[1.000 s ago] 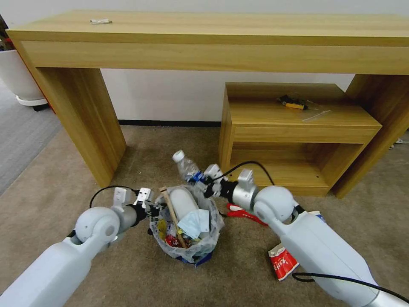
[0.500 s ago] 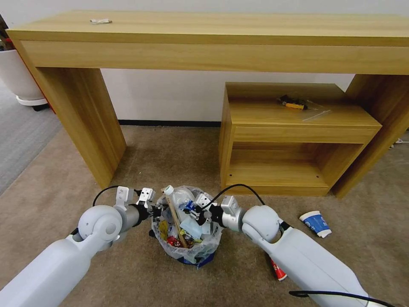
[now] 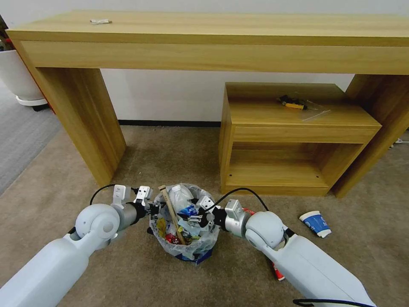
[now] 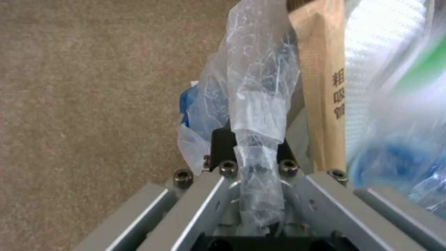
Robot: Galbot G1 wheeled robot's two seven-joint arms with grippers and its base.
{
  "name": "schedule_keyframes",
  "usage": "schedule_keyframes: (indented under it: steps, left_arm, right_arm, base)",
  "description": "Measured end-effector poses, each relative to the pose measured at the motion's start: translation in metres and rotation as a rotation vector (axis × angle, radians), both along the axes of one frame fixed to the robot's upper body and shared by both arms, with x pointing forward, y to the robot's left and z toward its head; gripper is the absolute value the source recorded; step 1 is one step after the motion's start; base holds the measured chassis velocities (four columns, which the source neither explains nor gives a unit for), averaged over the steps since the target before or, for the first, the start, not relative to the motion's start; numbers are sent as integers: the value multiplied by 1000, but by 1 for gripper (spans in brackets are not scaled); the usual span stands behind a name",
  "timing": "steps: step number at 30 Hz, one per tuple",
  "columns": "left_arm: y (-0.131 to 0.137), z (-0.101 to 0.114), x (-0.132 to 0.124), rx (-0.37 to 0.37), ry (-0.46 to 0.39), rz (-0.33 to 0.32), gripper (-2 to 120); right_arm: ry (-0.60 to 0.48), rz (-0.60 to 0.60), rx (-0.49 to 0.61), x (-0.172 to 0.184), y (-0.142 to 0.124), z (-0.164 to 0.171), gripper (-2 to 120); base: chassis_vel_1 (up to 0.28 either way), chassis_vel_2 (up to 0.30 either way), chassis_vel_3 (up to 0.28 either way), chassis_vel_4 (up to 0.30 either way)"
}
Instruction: Pick up the trash bin and place the garbage on the floor into it.
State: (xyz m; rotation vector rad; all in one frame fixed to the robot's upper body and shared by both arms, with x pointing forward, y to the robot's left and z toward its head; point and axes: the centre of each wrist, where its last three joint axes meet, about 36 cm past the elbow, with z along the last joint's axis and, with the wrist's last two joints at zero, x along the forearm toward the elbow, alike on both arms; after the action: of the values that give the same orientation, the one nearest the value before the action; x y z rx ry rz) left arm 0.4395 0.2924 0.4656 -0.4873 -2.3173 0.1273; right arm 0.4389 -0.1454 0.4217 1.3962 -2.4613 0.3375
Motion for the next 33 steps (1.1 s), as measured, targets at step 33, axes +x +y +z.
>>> schedule_keyframes:
  steps: [33]
  left_arm:
    - [38, -7, -16, 19, -33, 77, 0]
  right_arm:
    - [129, -906, -55, -107, -211, -90, 100]
  base:
    - [0, 0, 0, 0]
